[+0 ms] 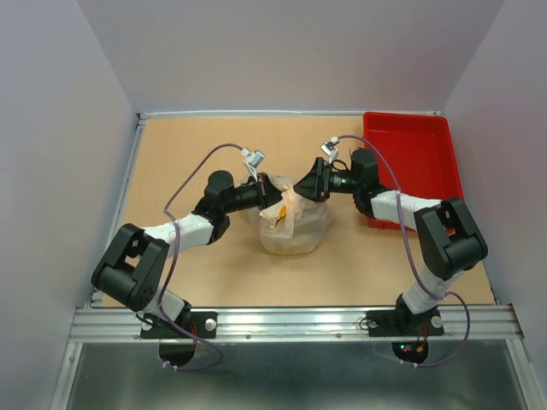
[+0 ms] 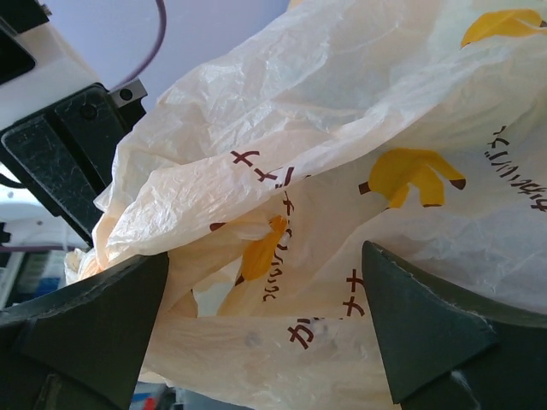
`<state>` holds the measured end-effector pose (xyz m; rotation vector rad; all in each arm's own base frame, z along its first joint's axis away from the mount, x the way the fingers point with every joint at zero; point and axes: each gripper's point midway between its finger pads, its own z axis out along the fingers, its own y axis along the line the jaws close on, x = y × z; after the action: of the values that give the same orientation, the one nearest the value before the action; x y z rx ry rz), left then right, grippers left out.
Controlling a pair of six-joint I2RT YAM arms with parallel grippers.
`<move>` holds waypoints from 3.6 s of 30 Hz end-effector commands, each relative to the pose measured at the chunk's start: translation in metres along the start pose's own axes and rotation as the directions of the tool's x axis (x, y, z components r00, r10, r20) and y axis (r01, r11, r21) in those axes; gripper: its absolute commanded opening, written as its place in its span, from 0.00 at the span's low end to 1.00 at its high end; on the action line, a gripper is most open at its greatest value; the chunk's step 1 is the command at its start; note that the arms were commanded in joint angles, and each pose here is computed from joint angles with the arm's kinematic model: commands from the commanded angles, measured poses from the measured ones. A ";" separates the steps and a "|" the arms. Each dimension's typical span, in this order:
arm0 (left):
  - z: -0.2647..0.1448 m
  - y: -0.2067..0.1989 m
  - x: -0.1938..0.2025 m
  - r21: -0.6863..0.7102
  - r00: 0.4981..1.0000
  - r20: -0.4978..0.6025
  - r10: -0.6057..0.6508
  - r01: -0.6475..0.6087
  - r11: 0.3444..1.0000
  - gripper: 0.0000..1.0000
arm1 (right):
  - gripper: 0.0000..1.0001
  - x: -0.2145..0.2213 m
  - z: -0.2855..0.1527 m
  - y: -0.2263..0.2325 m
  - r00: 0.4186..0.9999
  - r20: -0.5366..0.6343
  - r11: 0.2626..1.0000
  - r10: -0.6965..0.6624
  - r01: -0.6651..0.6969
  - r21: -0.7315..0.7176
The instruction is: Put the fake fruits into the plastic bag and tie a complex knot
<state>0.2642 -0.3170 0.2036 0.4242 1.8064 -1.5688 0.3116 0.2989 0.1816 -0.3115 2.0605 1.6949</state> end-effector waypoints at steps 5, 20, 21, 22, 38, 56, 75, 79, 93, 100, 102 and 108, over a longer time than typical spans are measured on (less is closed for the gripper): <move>0.001 -0.024 -0.044 0.066 0.978 0.150 0.146 -0.157 0.985 0.00 | 0.85 0.010 -0.019 0.027 0.998 -0.055 0.992 -0.025 0.018 -0.129; -0.003 -0.013 -0.028 0.060 0.985 0.135 0.110 -0.119 0.991 0.00 | 0.86 0.008 -0.045 0.038 0.986 -0.128 0.988 -0.106 0.089 -0.129; -0.003 -0.016 -0.031 0.068 0.984 0.146 0.099 -0.109 0.992 0.00 | 0.88 0.020 -0.043 0.031 0.986 -0.144 0.991 -0.080 0.063 -0.117; -0.002 -0.015 -0.031 0.068 0.985 0.148 0.092 -0.103 0.992 0.00 | 0.88 0.025 -0.041 0.029 0.986 -0.152 0.992 -0.069 0.052 -0.111; 0.003 -0.040 -0.049 0.203 0.980 0.200 0.012 -0.053 0.978 0.00 | 0.81 0.066 0.037 0.059 0.980 -0.190 0.969 -0.060 0.012 -0.245; -0.010 -0.045 -0.004 0.291 0.998 0.058 0.024 -0.040 0.956 0.00 | 0.66 -0.012 -0.033 0.060 0.998 0.003 0.982 -0.057 0.057 -0.181; 0.017 -0.018 0.015 0.246 0.997 -0.005 0.074 -0.070 0.967 0.00 | 0.64 0.003 -0.007 0.062 0.992 -0.050 0.975 -0.114 0.102 -0.199; 0.005 -0.034 0.007 0.343 1.000 0.014 0.001 -0.006 0.939 0.00 | 0.73 0.007 -0.037 0.060 0.991 -0.078 0.977 -0.108 0.091 -0.194; 0.006 -0.041 0.003 0.357 1.000 0.011 0.002 -0.006 0.934 0.00 | 0.39 0.019 -0.058 0.027 0.988 -0.102 0.993 -0.120 0.117 -0.030; 0.010 -0.039 0.005 0.319 0.999 0.005 0.032 -0.032 0.947 0.00 | 0.36 0.043 -0.039 0.030 0.978 -0.169 0.992 -0.124 0.117 -0.053; 0.011 -0.040 0.007 0.317 0.999 0.001 0.039 -0.037 0.948 0.00 | 0.34 0.046 -0.031 0.029 0.974 -0.184 0.991 -0.133 0.124 -0.058; 0.013 -0.048 0.017 0.336 0.998 -0.017 0.062 -0.053 0.940 0.00 | 0.27 0.018 -0.013 0.024 0.970 -0.143 0.981 -0.195 0.191 -0.041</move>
<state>0.2440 -0.3370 0.1645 0.4216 1.8732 -1.8510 0.2527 0.2801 0.1810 -0.5929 2.1351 1.7379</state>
